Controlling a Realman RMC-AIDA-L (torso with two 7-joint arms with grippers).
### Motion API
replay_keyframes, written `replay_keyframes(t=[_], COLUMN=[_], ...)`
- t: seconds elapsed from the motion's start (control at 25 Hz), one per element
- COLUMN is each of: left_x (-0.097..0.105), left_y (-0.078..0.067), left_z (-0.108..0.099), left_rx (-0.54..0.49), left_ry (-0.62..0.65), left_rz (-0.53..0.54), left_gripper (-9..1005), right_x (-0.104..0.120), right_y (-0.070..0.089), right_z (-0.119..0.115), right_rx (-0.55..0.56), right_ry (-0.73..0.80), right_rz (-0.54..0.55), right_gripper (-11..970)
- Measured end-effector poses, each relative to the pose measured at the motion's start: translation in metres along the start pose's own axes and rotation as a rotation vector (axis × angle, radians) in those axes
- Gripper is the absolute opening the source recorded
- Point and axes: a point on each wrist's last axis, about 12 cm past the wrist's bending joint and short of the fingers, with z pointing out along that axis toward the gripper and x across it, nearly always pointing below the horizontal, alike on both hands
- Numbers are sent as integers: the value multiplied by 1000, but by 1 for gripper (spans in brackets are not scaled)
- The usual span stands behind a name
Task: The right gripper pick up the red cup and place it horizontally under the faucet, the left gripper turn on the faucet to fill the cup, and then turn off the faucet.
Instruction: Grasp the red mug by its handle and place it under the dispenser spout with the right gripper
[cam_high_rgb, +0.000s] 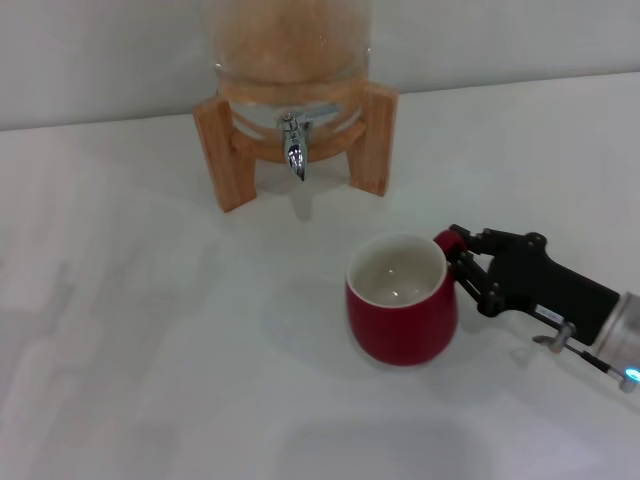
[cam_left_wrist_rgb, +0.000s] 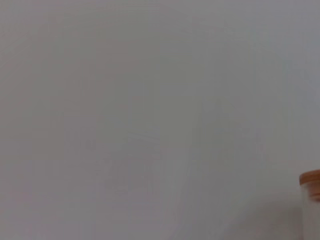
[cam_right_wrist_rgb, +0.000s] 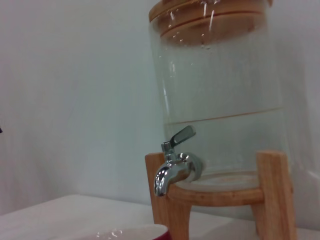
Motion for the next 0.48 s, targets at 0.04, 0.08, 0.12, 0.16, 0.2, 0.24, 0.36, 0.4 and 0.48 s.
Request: replay_keyframes(t=[0.04,0.08,0.12,0.16,0.2,0.24,0.36,0.4,0.48], left_x=[0,1,1,2,2,2,2,3,3], left_y=[0,0,0,-1,-1,-1,-2,-2,-2], left_z=[1,2,3,4,5,5,8,9,10], left_rx=[1,2,4,7,10,12,20,21,22], left_ry=[3,7,9,11,12,14,16,17,19], left_rz=[0,0,0,-1,-1,-2,-3,-3,-3], left_gripper=[876,876,876,876,876,876,876,876,876], right_x=[0,-1,-2,-3,-4,-4,-7,-8,-10], right_y=[0,-1,-1,-2,-2,-3,-5,-6,-7], right_z=[2,5,8,11,13,16,24,26,31], right_rx=[-3,-7,-11,-13,-16,-18,-20,-22,-25], right_ry=[3,7,11,13,16,21,29,31,34], right_rz=[-1,-3,-5,-6,-8,-9,-13,-15,-16], right_gripper=[145,145,145,145,145,145,145,145,145])
